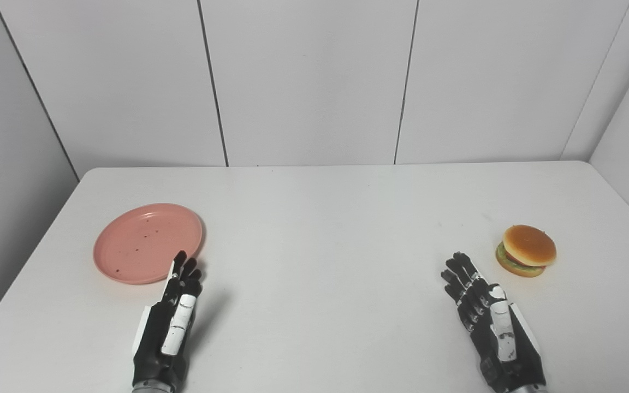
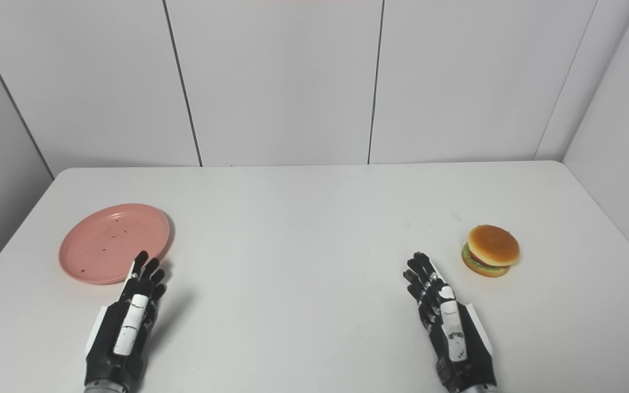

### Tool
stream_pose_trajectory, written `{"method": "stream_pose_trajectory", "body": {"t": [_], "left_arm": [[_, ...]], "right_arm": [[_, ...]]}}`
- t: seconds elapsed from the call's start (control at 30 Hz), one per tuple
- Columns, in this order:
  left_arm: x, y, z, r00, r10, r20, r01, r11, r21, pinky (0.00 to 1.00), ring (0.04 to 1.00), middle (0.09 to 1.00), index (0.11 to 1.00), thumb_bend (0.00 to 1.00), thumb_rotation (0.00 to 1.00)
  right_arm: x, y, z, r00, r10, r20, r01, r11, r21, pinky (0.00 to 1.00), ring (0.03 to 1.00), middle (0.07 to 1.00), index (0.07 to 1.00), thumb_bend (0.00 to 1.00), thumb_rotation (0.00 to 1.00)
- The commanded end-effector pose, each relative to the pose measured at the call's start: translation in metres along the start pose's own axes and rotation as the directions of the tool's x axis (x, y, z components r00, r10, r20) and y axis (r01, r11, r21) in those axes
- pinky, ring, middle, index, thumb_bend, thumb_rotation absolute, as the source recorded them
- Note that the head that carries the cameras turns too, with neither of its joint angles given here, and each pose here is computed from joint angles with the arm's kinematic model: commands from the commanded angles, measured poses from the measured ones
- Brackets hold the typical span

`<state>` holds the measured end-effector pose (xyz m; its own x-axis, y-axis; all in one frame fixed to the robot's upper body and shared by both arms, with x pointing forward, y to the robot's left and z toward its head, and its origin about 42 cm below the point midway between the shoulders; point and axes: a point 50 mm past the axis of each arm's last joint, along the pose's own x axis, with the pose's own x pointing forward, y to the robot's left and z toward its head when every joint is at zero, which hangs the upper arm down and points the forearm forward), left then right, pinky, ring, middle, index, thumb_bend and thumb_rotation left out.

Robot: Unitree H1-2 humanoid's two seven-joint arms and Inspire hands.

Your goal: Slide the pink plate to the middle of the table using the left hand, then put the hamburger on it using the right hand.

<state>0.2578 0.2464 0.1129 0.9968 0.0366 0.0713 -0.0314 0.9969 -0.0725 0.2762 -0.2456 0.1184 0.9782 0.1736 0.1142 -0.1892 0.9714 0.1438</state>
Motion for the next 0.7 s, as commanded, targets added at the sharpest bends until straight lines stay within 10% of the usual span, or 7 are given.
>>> {"method": "stream_pose_trajectory", "body": {"t": [0.0, 0.67], "left_arm": [[0.0032, -0.0022, 0.0101, 0.999, -0.012, 0.046, 0.012, 1.0, 0.0, 1.0, 0.985, 1.0, 1.0, 0.8, 0.78], [0.0034, -0.0022, 0.0104, 0.999, -0.014, 0.042, 0.014, 1.0, 0.002, 1.0, 0.987, 1.0, 1.0, 0.8, 0.78]], "right_arm": [[0.0061, -0.0102, 0.0033, 0.999, -0.011, 0.031, 0.012, 0.999, -0.032, 0.99, 0.948, 0.95, 0.945, 0.85, 1.0], [0.0063, -0.0098, 0.003, 0.999, -0.013, 0.029, 0.014, 1.0, -0.028, 0.99, 0.944, 0.947, 0.943, 0.86, 0.99]]}}
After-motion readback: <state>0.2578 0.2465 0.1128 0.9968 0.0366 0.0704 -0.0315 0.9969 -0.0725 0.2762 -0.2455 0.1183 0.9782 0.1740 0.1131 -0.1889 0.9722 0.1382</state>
